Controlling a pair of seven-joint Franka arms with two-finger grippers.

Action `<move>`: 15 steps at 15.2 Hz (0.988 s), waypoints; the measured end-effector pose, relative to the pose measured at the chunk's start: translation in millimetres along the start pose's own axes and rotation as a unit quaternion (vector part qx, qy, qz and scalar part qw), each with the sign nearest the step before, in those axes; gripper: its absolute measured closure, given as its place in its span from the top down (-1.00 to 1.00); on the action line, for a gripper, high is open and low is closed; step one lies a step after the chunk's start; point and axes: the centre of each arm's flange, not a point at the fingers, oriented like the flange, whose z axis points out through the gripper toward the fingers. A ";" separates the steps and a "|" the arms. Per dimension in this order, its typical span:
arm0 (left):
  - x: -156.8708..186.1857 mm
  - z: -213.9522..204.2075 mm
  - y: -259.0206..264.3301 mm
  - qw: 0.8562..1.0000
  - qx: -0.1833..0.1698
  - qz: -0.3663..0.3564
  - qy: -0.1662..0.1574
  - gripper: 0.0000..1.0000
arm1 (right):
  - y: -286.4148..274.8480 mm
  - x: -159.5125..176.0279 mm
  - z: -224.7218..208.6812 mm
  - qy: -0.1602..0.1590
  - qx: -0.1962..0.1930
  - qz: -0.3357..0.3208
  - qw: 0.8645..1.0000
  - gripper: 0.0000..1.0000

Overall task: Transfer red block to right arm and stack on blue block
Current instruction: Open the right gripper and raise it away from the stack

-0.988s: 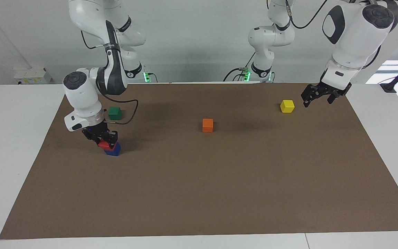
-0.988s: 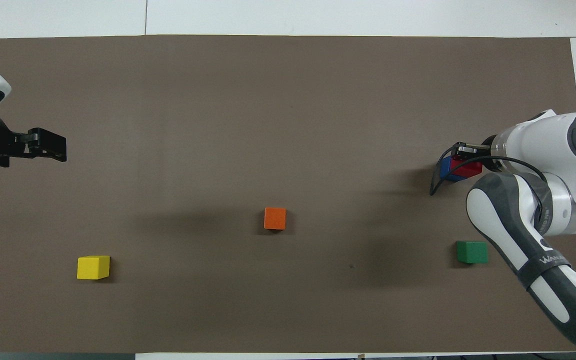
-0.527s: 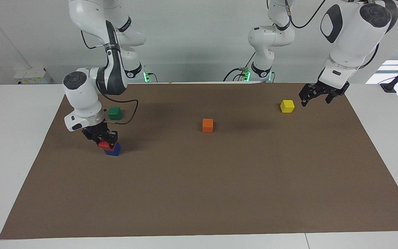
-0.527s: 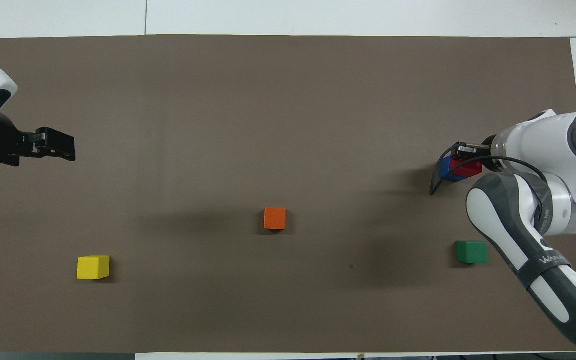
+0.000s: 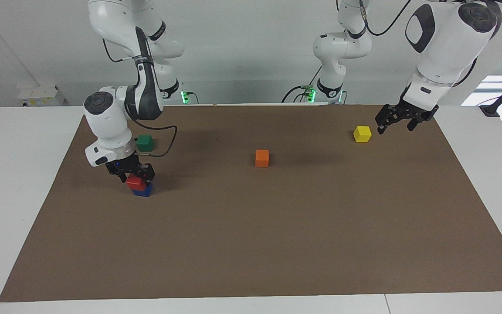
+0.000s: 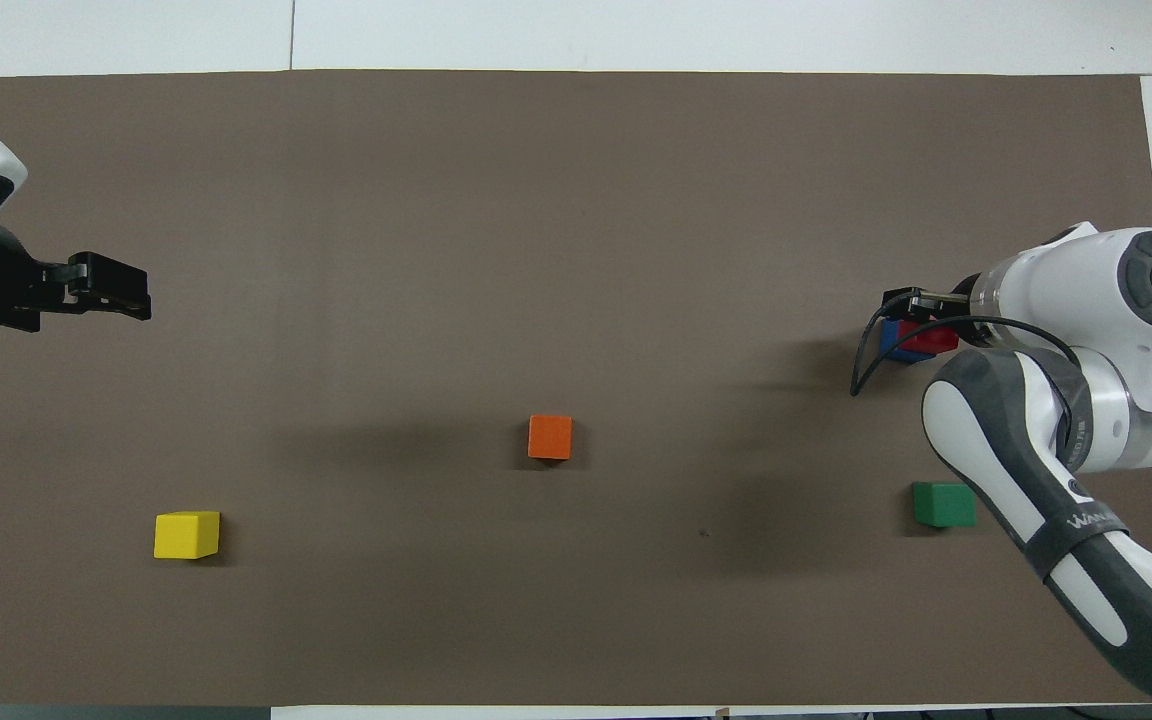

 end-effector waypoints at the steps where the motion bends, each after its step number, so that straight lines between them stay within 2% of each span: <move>1: 0.0 0.0 0.0 1.000 0.000 0.000 0.000 1.00 | -0.1 1.9 -4.0 -0.004 -0.001 0.000 1.000 1.00; 4: 0.1 0.0 -0.8 1.000 0.000 -0.001 0.000 1.00 | -2.3 16.0 -40.6 -0.025 -0.008 0.001 1.000 1.00; 7: 0.2 0.0 -1.8 1.000 0.000 -0.002 0.000 1.00 | -4.3 25.8 -105.3 -0.023 -0.010 0.002 1.000 1.00; 11: 0.0 -0.5 -2.5 1.000 0.000 -0.002 0.000 1.00 | -0.4 13.7 -184.5 -0.020 -0.007 -0.045 0.999 1.00; 15: -0.1 -2.5 -2.7 1.000 -0.001 -0.003 0.004 1.00 | 2.3 -1.0 -239.6 -0.047 0.010 -0.083 0.995 1.00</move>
